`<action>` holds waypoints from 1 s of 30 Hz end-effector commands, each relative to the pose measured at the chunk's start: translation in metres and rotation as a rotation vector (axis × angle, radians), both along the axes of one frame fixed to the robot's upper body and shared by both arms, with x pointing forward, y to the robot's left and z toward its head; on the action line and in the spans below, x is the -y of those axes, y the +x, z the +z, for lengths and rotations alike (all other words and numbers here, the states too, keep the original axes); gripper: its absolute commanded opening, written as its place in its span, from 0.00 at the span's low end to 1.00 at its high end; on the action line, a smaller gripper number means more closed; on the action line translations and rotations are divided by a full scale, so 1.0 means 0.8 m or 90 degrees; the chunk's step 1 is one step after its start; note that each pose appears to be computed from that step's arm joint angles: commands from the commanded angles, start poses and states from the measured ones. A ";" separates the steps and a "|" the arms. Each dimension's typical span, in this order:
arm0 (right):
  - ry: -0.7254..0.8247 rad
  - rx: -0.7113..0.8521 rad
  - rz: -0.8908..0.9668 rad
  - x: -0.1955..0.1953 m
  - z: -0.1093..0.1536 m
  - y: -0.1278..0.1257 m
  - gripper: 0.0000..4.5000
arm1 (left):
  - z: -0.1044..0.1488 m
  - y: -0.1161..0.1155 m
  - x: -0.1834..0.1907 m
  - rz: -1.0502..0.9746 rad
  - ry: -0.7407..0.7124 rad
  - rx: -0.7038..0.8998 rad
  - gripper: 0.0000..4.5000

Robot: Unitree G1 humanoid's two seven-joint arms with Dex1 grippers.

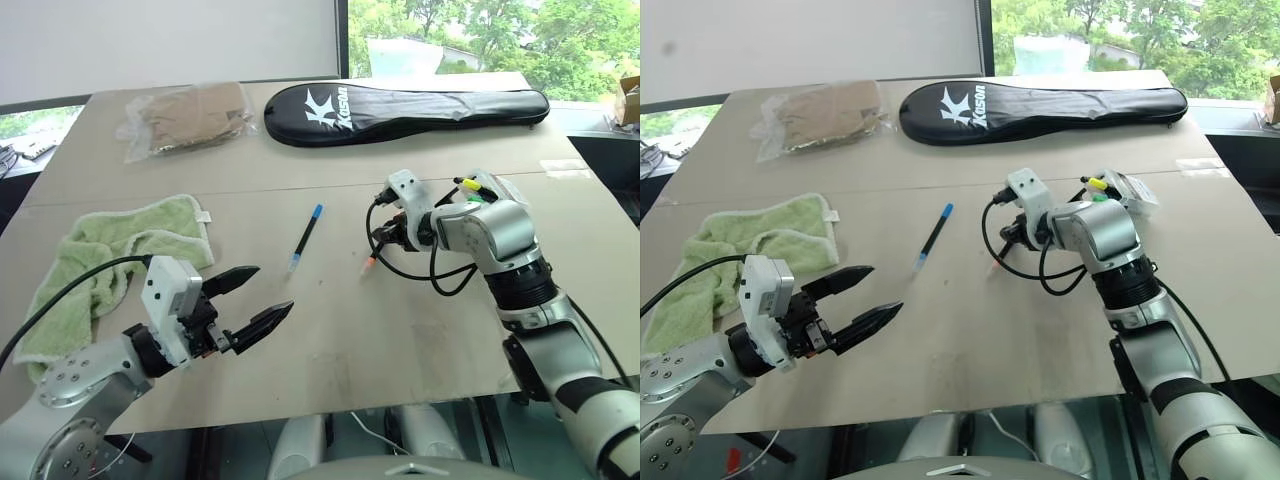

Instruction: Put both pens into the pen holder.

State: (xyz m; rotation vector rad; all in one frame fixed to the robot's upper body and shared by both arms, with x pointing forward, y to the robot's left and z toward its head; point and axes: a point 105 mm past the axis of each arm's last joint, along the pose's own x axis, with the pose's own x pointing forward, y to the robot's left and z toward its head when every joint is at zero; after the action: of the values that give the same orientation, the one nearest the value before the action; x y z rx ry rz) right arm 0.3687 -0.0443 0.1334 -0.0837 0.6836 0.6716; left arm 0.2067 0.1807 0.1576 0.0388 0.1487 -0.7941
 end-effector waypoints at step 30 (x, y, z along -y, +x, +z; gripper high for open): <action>-0.093 -0.096 -0.306 0.026 -0.001 0.014 0.66 | 0.008 0.003 0.010 -0.006 0.008 0.027 1.00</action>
State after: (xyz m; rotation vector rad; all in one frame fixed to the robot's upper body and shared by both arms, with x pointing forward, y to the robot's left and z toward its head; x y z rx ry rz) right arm 0.3800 -0.0592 0.1408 -0.0081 0.8179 0.2082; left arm 0.2112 0.1779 0.1582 0.0563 0.1377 -0.7853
